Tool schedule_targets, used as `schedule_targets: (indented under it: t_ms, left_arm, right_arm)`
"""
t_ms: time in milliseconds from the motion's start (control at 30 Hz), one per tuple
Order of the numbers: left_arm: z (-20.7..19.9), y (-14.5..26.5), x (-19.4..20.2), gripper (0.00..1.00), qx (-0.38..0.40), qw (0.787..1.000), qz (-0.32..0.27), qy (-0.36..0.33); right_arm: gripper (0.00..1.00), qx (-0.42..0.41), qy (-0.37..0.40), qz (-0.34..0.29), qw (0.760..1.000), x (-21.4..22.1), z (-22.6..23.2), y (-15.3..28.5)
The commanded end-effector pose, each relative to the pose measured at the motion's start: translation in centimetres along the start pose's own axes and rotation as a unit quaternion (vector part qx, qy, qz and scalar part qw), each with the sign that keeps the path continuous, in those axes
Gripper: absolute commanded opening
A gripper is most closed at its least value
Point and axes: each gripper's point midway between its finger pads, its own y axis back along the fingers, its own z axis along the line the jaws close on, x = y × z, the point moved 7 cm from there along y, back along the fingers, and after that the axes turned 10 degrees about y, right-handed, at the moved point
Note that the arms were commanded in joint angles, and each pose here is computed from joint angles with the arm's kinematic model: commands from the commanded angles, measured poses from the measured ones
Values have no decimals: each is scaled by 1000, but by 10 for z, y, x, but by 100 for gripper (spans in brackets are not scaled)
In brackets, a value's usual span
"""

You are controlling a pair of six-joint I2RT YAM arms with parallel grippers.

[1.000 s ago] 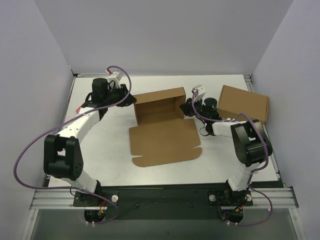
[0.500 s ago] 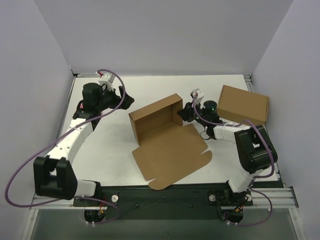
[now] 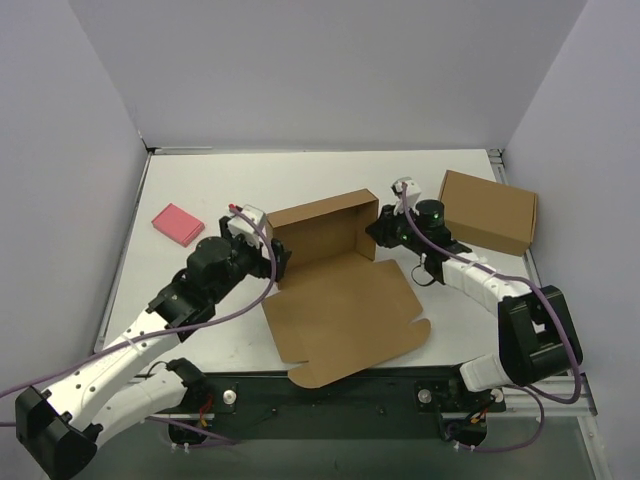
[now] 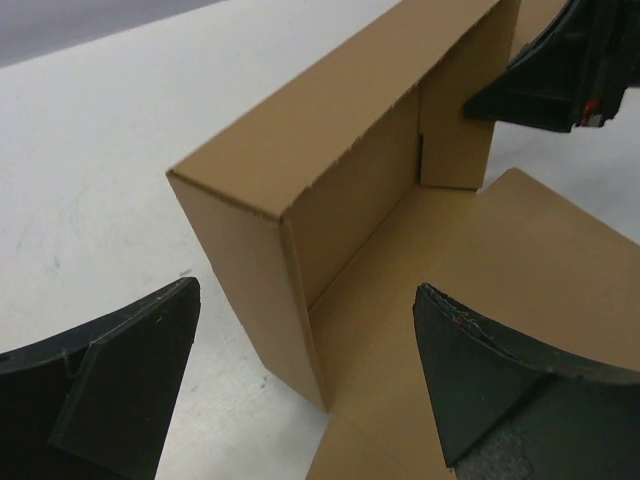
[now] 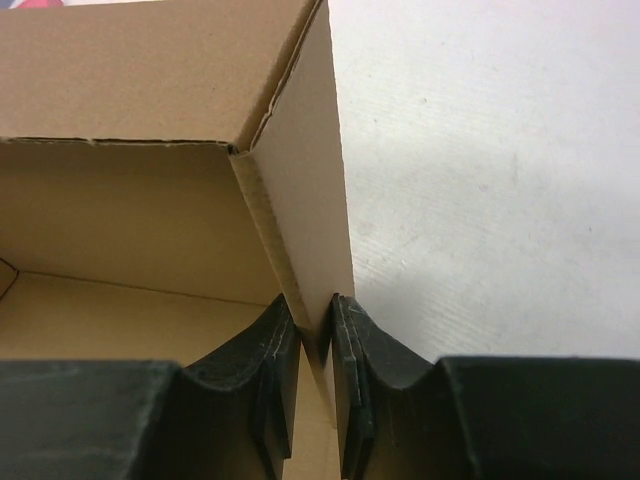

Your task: Fold the paper box

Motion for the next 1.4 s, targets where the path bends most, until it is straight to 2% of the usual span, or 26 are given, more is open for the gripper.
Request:
schedule_targets:
  t_ms: [0,267,333,400,467,567,600,667,700,800,967,1100,1367]
  left_arm:
    - [8,5,22,97,-82,996,2,22]
    - [8,-15,45,97,-99,994,28,25]
    - [10,-19,47,95,-114,993,27,26]
    - [9,-24,51,88,-109,993,28,24]
    - [5,-30,52,71,-100,995,24,18]
    - [2,-35,55,56,-106,994,23,2]
    - [1,-37,54,45,-105,994,20,-2]
    - [-1,-39,57,31,-112,993,21,-15]
    - [-1,-39,58,20,-115,993,20,-17]
    - [-4,-40,59,9,-122,992,18,-23]
    - [-7,-40,58,1,-138,990,13,-34]
    - [-4,-39,56,0,-162,986,8,-38]
    - [-5,-44,54,0,-163,986,10,-42]
  right_arm:
    - [0,25,-19,19,999,-3,4,14]
    - [0,35,-28,20,999,-1,8,25]
    - [0,38,-29,21,999,0,9,26]
    - [0,40,-30,23,998,1,10,26]
    - [0,47,-28,28,998,4,11,25]
    - [0,57,-27,31,998,5,13,23]
    - [1,61,-26,32,997,6,13,23]
    - [1,83,-20,31,996,6,14,23]
    - [1,93,-19,30,995,5,13,24]
    - [1,142,-13,31,989,5,14,25]
    - [0,206,0,56,977,9,12,21]
    - [0,260,4,80,962,18,5,22]
    - [0,361,-13,74,930,22,-13,25]
